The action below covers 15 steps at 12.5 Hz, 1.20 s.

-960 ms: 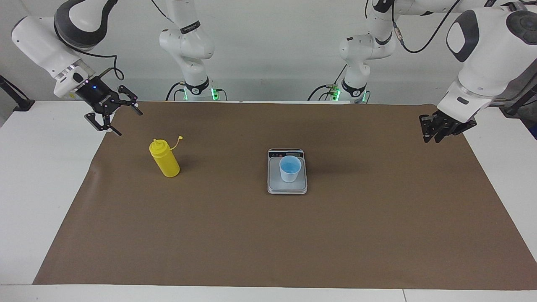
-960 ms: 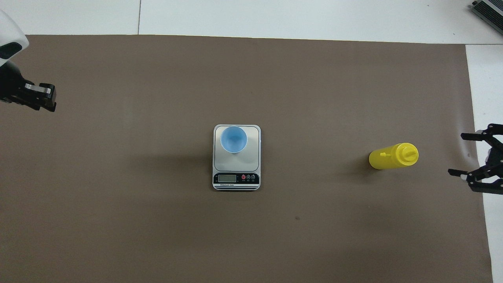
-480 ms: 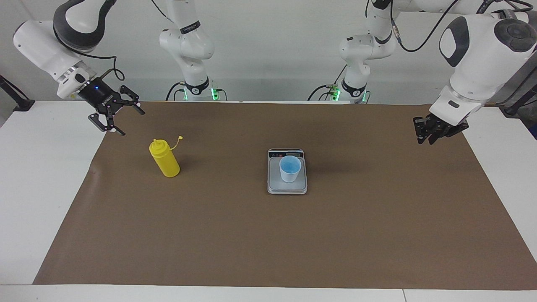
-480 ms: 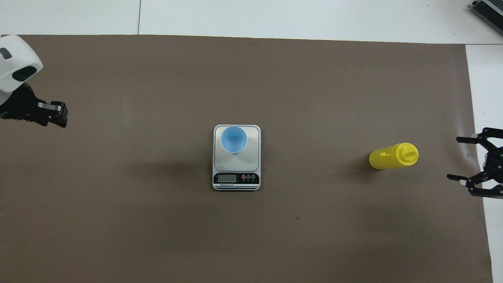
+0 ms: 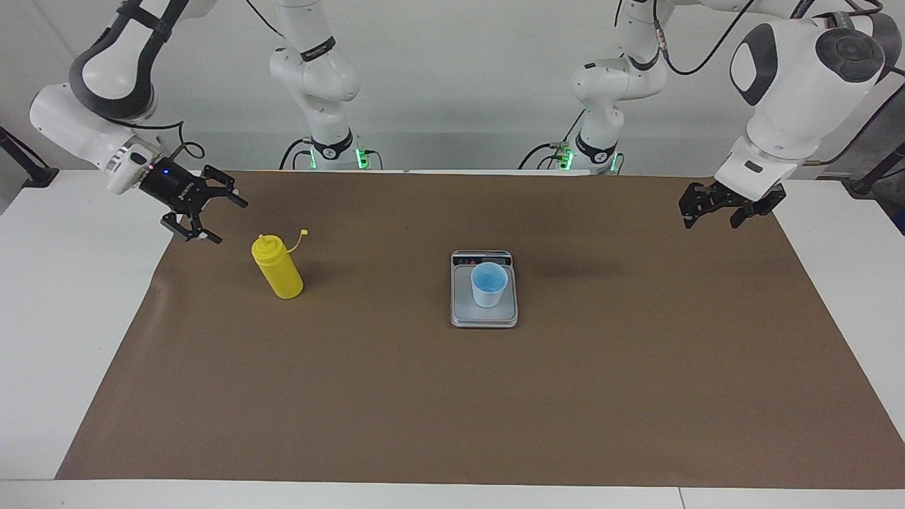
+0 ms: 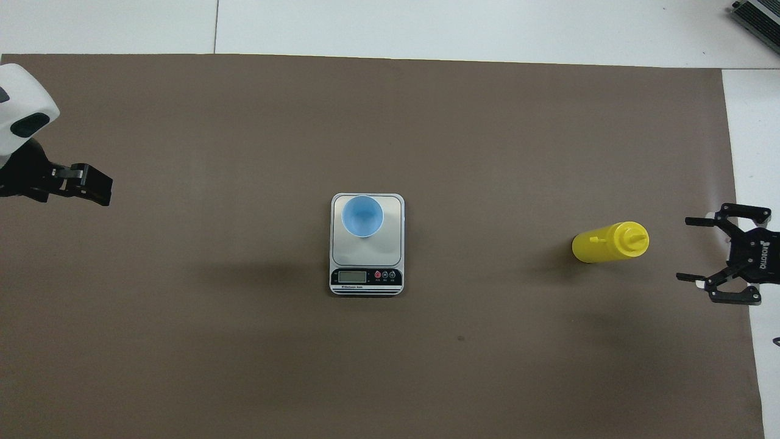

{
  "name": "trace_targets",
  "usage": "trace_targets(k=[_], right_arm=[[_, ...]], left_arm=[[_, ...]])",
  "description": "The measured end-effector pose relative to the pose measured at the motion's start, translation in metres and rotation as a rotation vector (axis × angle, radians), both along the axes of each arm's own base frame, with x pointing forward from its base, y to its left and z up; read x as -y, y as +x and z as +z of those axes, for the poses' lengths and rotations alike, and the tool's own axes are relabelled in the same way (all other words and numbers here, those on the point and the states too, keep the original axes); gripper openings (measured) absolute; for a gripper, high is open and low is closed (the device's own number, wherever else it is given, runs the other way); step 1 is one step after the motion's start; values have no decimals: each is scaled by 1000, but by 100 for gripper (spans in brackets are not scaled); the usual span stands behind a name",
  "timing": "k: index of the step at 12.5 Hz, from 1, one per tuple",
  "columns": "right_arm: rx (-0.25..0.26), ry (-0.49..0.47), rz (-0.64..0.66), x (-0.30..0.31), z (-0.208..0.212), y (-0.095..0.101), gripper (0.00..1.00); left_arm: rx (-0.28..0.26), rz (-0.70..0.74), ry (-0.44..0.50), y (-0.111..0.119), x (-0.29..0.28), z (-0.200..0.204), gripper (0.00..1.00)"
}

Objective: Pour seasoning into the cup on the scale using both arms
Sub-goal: 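Move the right gripper to the yellow bottle and grasp it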

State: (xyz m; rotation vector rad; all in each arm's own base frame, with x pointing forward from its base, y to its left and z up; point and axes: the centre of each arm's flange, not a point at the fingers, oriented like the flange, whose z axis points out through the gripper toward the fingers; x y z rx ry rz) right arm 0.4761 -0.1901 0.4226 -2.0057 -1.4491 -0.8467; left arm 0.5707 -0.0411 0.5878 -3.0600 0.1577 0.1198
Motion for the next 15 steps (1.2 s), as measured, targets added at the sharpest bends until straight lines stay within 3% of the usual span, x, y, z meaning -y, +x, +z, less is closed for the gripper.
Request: trace_targets(k=[5, 9, 12, 15], right_arm=[[43, 76, 23, 15, -43, 2, 100], [71, 229, 50, 19, -111, 0, 100], [109, 267, 80, 16, -135, 0, 100], [135, 346, 56, 8, -144, -1, 100]], left_arm=[[-3, 19, 8, -13, -7, 5, 93], [-25, 37, 15, -26, -16, -2, 99], [-21, 54, 17, -29, -19, -1, 100], [-37, 146, -64, -28, -60, -4, 100]])
